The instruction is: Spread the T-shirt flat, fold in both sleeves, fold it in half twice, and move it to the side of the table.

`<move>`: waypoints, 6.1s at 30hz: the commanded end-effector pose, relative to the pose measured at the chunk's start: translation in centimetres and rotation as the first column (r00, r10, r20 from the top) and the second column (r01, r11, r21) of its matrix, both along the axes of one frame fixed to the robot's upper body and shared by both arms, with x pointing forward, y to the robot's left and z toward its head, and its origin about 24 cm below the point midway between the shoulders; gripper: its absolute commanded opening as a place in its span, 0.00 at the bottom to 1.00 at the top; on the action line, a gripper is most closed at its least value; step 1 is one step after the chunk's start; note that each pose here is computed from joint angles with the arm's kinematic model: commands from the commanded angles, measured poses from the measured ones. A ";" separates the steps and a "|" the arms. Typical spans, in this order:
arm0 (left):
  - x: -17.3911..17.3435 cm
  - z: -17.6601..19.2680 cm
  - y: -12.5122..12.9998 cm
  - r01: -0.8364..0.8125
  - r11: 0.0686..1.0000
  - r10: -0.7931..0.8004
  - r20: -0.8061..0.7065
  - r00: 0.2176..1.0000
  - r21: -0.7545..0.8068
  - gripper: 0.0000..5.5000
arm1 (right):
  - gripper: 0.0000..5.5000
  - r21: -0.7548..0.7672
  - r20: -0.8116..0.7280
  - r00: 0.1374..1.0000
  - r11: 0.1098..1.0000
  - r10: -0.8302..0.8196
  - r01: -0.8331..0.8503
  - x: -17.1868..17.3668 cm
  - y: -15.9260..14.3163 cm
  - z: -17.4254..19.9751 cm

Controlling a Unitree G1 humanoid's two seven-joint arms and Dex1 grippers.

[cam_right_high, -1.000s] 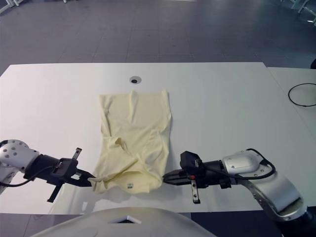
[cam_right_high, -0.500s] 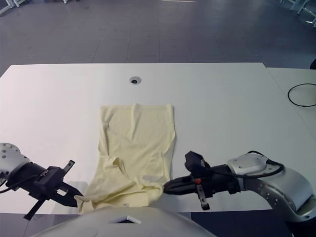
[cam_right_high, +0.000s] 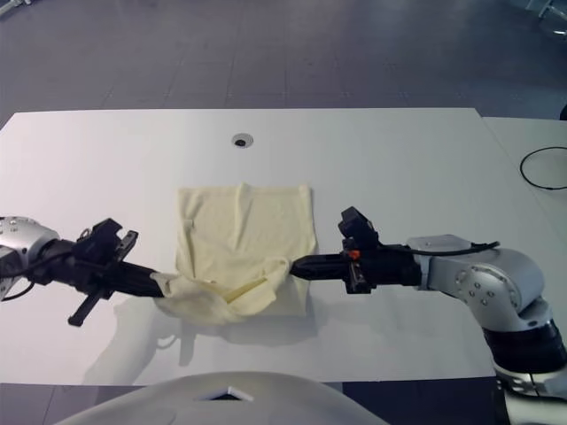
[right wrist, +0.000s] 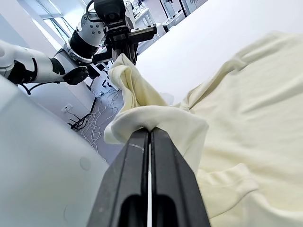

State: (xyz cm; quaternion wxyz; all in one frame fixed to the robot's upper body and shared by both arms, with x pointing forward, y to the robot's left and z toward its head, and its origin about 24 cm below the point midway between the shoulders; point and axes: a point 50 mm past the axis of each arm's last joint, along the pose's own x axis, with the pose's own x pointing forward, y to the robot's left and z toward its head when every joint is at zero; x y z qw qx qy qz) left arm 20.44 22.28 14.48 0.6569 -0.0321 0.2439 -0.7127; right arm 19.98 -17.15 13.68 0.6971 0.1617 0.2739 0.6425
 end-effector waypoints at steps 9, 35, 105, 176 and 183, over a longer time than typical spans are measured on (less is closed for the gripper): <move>4.6 0.1 -0.3 -0.135 0.989 0.133 -0.028 0.991 -0.063 0.00 | 0.00 0.009 0.026 0.999 0.999 -0.046 0.046 3.9 0.2 0.1; 11.6 -0.5 1.9 -0.375 0.923 0.373 -0.038 0.927 -0.080 0.00 | 0.00 -0.015 0.027 0.973 0.973 -0.230 0.230 13.7 0.0 -2.3; 6.5 -4.0 -4.6 -0.632 0.738 0.259 0.765 0.589 0.236 0.84 | 0.81 -0.387 0.795 0.588 0.624 -0.146 0.679 17.9 0.7 -6.0; 8.0 -7.9 -1.1 -0.575 0.681 0.117 0.708 0.696 0.453 0.98 | 0.98 -0.537 0.668 0.740 0.735 0.072 0.413 6.3 0.5 -7.5; 9.1 -7.0 -0.2 -0.483 0.718 -0.016 0.705 0.709 0.502 0.98 | 0.98 -0.545 0.650 0.746 0.772 0.141 0.328 3.6 1.7 -7.5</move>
